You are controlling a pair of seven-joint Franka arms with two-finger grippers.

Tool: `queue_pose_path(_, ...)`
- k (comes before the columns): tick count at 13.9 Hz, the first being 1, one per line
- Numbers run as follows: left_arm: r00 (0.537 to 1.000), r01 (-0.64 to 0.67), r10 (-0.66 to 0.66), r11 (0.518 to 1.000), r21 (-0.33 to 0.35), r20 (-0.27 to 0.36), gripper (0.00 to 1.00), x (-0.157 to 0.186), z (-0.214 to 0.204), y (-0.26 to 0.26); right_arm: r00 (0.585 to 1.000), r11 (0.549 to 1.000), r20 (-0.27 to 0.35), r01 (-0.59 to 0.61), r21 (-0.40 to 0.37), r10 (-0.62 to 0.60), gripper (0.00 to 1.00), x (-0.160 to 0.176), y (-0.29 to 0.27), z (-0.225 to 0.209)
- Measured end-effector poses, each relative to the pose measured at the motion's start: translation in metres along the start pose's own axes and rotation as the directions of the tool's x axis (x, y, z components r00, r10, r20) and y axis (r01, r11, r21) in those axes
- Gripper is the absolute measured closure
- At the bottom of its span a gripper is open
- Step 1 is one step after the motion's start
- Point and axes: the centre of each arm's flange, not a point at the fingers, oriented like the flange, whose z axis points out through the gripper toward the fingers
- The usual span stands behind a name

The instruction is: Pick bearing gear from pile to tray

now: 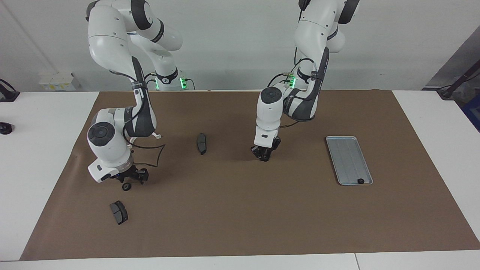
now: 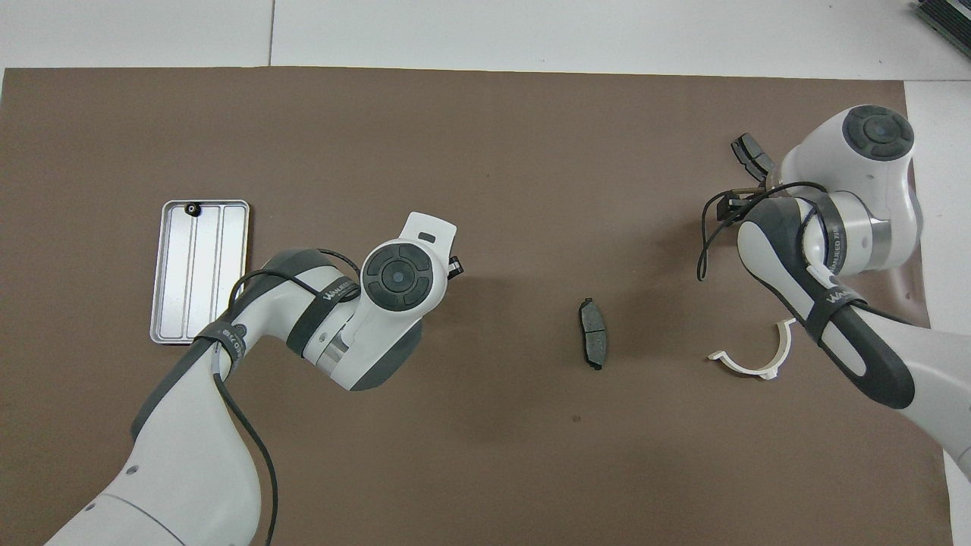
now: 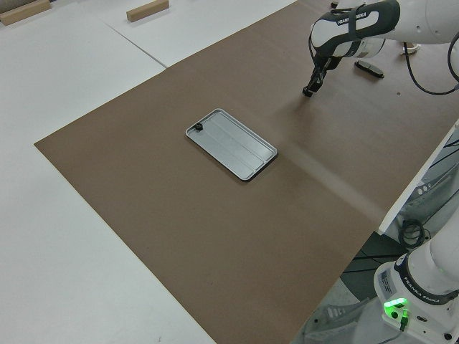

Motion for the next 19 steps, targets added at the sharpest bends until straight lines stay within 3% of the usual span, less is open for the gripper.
queue_pose_path(3,1.0,-0.005,0.005,1.0,0.007,-0.029,0.65,0.042,-0.026,-0.02,1.0,1.0,-0.013,0.02,0.002,-0.02,0.28,0.001,0.009,0.0)
queue_pose_path(6,0.998,-0.044,0.046,0.998,0.04,-0.048,0.65,0.116,-0.081,-0.093,0.998,1.0,-0.053,0.015,0.009,-0.014,0.32,0.003,0.013,0.002)
queue_pose_path(8,0.996,-0.081,0.082,0.996,0.04,-0.025,0.65,0.158,-0.099,-0.15,0.998,1.0,-0.06,0.008,0.012,-0.007,0.33,0.001,0.017,0.008)
queue_pose_path(11,0.991,-0.136,0.135,0.99,0.026,0.017,0.65,0.202,-0.092,-0.227,0.998,1.0,-0.065,0.0,0.016,0.001,0.35,-0.002,0.023,0.014)
queue_pose_path(15,0.982,-0.186,0.186,0.982,-0.026,0.025,0.65,0.213,-0.058,-0.289,0.998,1.0,-0.067,0.001,0.016,0.0,0.39,-0.003,0.022,0.013)
queue_pose_path(17,0.977,-0.209,0.21,0.978,-0.027,0.036,0.65,0.201,-0.039,-0.291,0.998,1.0,-0.069,0.003,0.017,-0.002,0.52,-0.002,0.021,0.012)
queue_pose_path(19,0.971,-0.234,0.235,0.972,-0.028,0.042,0.65,0.189,-0.022,-0.295,0.998,1.0,-0.07,0.004,0.018,-0.003,0.56,-0.003,0.02,0.011)
